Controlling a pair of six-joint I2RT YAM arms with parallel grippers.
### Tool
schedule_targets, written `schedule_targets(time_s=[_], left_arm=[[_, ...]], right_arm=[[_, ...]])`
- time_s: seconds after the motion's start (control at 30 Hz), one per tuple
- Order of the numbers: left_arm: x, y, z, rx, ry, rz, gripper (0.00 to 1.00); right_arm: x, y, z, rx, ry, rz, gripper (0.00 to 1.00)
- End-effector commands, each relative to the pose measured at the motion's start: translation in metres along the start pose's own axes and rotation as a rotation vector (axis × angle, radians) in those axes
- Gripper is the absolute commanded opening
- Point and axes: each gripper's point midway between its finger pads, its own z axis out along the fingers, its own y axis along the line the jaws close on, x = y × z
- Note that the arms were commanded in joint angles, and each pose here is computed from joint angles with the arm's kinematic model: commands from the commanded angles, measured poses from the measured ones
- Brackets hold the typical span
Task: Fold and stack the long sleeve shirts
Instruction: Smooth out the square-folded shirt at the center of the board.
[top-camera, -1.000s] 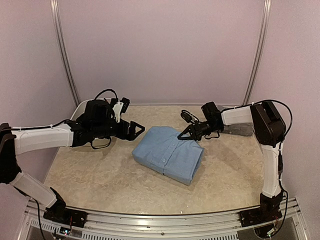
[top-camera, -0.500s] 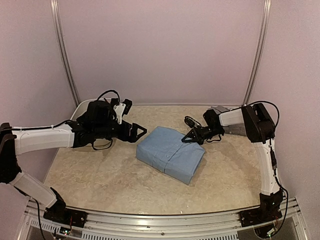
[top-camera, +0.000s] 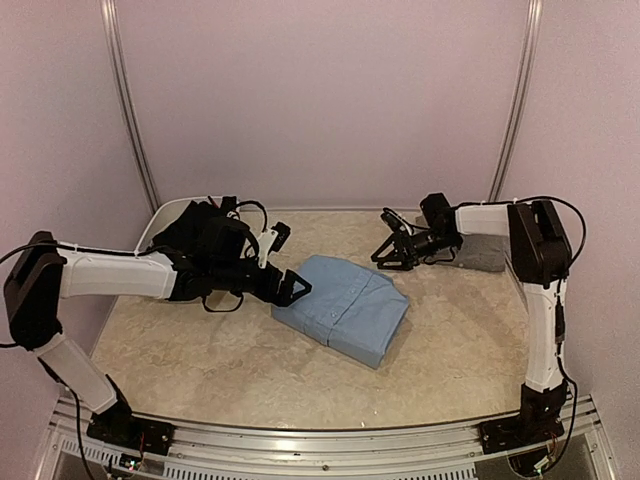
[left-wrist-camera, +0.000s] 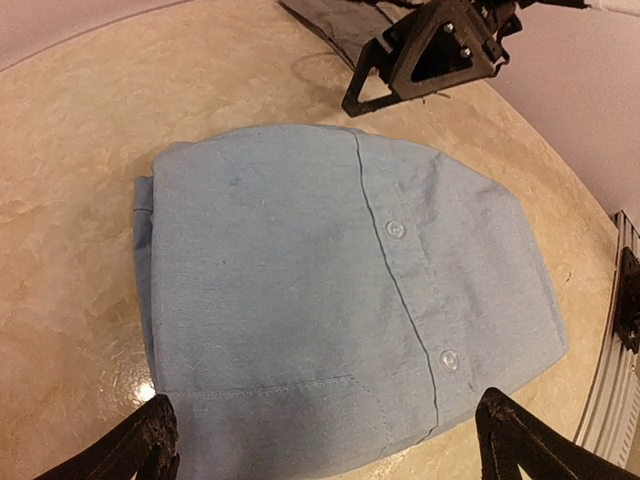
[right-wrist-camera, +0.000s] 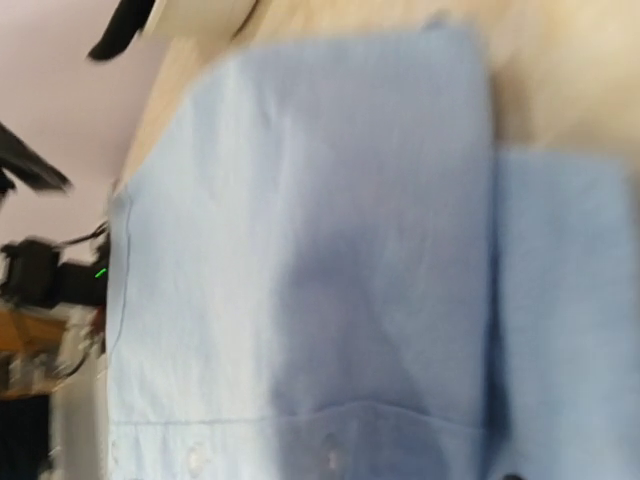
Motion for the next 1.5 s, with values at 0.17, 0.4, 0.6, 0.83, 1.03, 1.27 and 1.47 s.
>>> schedule_targets(time_s=[0.17,0.4,0.6,0.83,1.03,1.27,1.47], left_arm=[[0.003,-0.014,0.032,0.067,0.03,0.053,0.99],[0.001,-0.015,0.045,0.056,0.026,0.07,0.99],[0.014,-0.014,0.054,0.049,0.053,0.075,0.99],[0.041,-0.006,0.068,0.0,0.103,0.095,0.99],[0.07,-0.001,0.087,-0.027,0.16,0.114,0.99],[0.091,0.006,0.103,-0.083,0.198,0.141,0.99],[0.072,-0.001,0.097,-0.087,0.152,0.151,0.99]], right_arm=[[-0.016,0.036,-0.052,0.288,-0.132,-0.109,0.73],[0.023,0.074,-0.018,0.314,-0.085,-0.141,0.63],[0.047,0.054,0.004,0.304,-0.024,-0.087,0.57],[0.055,0.009,0.011,0.363,0.04,-0.053,0.57],[0.057,-0.019,0.008,0.404,0.072,-0.056,0.55],[0.067,-0.037,-0.003,0.477,0.122,-0.074,0.55],[0.037,-0.002,-0.02,0.484,0.036,-0.164,0.56]])
